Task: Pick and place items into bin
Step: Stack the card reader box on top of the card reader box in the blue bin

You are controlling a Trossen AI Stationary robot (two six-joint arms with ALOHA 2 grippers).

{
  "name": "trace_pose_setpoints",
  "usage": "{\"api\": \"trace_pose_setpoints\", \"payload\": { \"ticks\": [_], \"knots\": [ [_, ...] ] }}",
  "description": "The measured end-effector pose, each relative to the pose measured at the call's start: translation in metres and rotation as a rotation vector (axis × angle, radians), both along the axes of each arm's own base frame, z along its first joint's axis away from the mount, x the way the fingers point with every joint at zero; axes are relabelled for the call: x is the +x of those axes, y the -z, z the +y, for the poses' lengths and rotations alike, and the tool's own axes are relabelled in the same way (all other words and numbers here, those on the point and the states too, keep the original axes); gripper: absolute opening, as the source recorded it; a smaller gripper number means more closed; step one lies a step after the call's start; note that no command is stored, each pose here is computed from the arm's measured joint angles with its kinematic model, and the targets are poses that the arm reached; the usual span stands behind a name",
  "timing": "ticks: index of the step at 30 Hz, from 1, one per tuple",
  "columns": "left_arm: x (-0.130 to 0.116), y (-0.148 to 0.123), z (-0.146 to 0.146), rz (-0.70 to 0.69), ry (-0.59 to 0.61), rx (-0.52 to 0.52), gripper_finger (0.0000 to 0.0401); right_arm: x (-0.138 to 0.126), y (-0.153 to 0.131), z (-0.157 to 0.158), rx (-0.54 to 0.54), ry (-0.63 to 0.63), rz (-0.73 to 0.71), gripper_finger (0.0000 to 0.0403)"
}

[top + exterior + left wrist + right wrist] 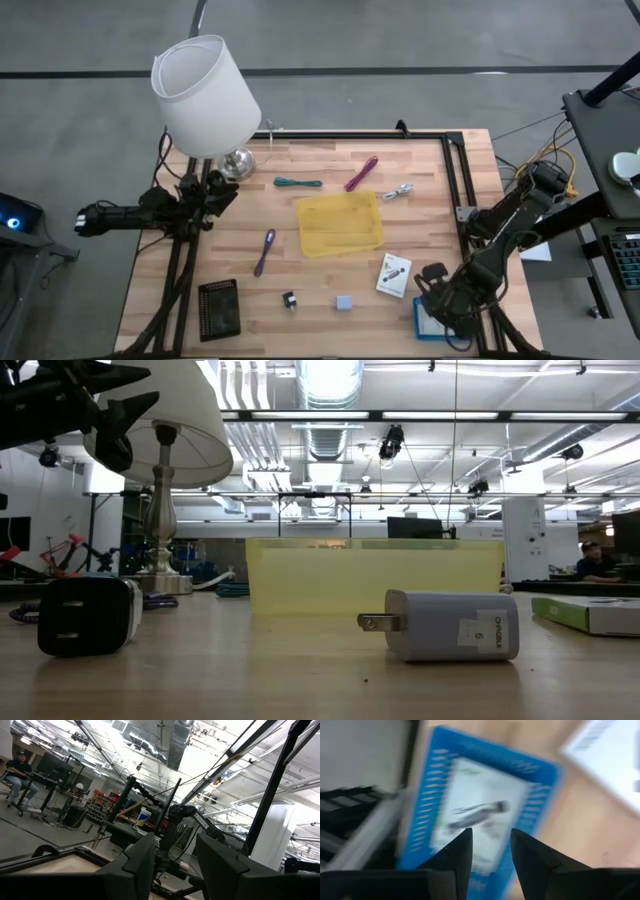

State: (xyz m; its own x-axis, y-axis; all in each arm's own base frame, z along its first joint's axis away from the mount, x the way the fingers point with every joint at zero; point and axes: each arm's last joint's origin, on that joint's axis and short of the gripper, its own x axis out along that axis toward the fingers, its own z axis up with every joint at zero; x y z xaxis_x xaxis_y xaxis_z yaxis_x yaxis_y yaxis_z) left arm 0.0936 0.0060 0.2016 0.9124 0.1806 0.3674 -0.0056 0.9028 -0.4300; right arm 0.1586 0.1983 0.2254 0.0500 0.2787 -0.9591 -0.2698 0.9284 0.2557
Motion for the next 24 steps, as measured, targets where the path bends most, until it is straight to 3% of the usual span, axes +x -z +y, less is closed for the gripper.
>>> {"api": "trace_pose_setpoints", "payload": {
  "ticks": [4, 11, 21, 24],
  "knots": [
    [0.000, 0.000, 0.000, -0.002, 0.000, 0.000, 0.0130, 0.009, 0.002, -0.017, -0.113, 0.011, -0.025, 0.0134],
    [0.000, 0.000, 0.000, -0.002, 0.000, -0.001, 0.0130, 0.038, 0.000, -0.046, -0.172, -0.061, -0.136, 0.0149],
    [0.000, 0.000, 0.000, -0.003, -0.001, -0.001, 0.0130, 0.075, 0.009, -0.085, -0.259, -0.388, -0.354, 0.0142],
    [0.000, 0.000, 0.000, -0.003, -0.001, -0.001, 0.0130, 0.082, 0.013, -0.097, -0.272, -0.419, -0.386, 0.0135]
  ]
}}
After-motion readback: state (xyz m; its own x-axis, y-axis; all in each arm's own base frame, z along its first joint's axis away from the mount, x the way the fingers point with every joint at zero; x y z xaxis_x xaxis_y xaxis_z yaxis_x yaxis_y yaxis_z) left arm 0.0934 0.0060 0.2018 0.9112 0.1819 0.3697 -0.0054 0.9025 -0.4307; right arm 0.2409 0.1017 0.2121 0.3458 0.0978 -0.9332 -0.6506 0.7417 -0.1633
